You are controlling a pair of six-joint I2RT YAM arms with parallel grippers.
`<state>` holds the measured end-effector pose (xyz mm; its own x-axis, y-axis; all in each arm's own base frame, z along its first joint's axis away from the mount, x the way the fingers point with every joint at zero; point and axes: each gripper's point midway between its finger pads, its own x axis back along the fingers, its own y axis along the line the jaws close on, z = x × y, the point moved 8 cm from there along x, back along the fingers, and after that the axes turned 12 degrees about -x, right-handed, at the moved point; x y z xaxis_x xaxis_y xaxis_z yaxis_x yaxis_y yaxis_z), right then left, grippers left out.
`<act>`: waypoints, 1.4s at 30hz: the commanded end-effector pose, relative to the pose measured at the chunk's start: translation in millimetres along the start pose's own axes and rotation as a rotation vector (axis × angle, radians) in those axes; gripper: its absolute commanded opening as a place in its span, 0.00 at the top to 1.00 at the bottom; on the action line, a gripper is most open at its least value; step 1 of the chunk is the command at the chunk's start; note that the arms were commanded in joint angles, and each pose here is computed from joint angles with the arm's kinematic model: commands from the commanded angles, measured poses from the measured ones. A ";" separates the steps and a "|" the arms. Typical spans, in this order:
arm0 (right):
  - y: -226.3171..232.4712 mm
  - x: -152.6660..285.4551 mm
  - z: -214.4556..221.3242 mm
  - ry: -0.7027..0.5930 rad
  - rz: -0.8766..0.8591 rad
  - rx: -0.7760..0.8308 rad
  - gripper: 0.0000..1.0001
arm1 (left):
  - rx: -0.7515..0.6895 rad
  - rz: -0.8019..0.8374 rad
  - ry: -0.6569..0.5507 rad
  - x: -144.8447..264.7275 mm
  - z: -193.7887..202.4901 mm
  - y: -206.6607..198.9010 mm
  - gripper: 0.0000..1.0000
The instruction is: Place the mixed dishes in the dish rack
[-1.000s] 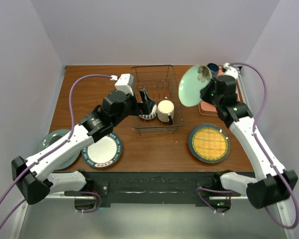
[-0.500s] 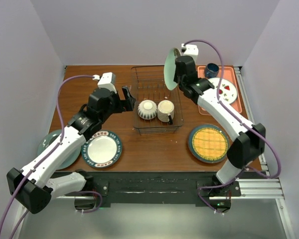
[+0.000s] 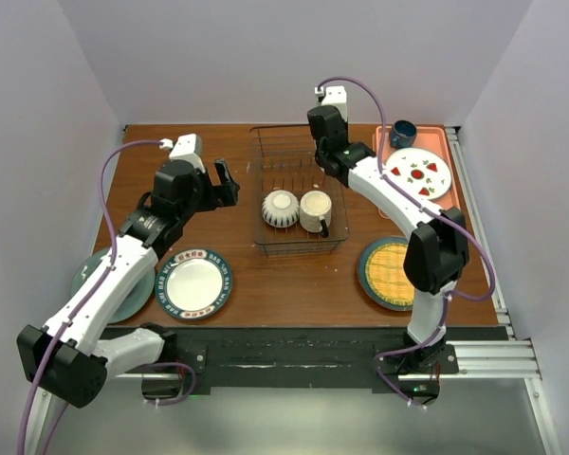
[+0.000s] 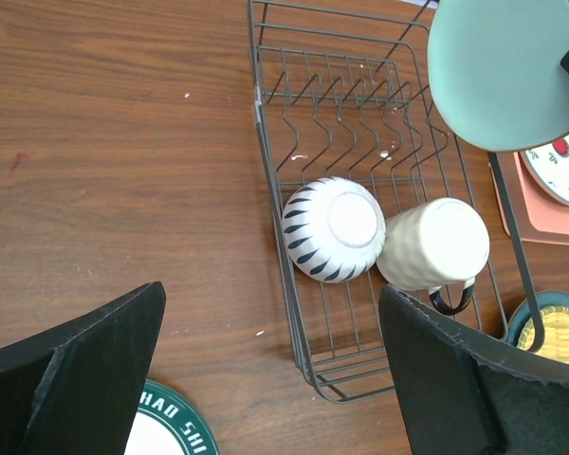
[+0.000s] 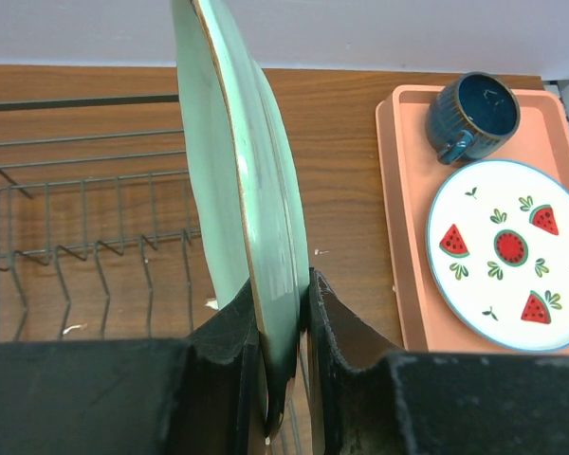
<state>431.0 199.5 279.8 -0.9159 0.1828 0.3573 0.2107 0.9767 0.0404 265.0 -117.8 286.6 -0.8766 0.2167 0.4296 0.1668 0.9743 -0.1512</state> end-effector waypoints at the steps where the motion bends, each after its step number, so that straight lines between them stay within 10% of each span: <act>1: 9.2 11.2 -59.1 -0.214 0.007 -0.122 1.00 | -0.029 0.029 -0.011 -2.8 -6.0 1.0 0.00; 22: 43.7 -17.3 10.4 -0.078 0.102 -0.029 0.99 | -0.023 0.064 0.024 -11.7 7.9 3.2 0.00; 33: 34.8 -7.7 9.8 -0.044 0.149 -0.061 0.29 | -0.018 0.067 0.028 -13.1 7.6 3.5 0.00; 42: 27.3 15.3 -4.6 -0.017 0.076 -0.105 0.01 | -0.016 0.073 0.022 -11.2 6.5 3.7 0.00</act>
<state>442.1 235.4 235.5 -0.8662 0.3018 0.3983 0.3196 0.9473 -0.0227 269.3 -116.4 267.1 -0.8363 0.2631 0.4810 0.2079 0.9640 -0.1658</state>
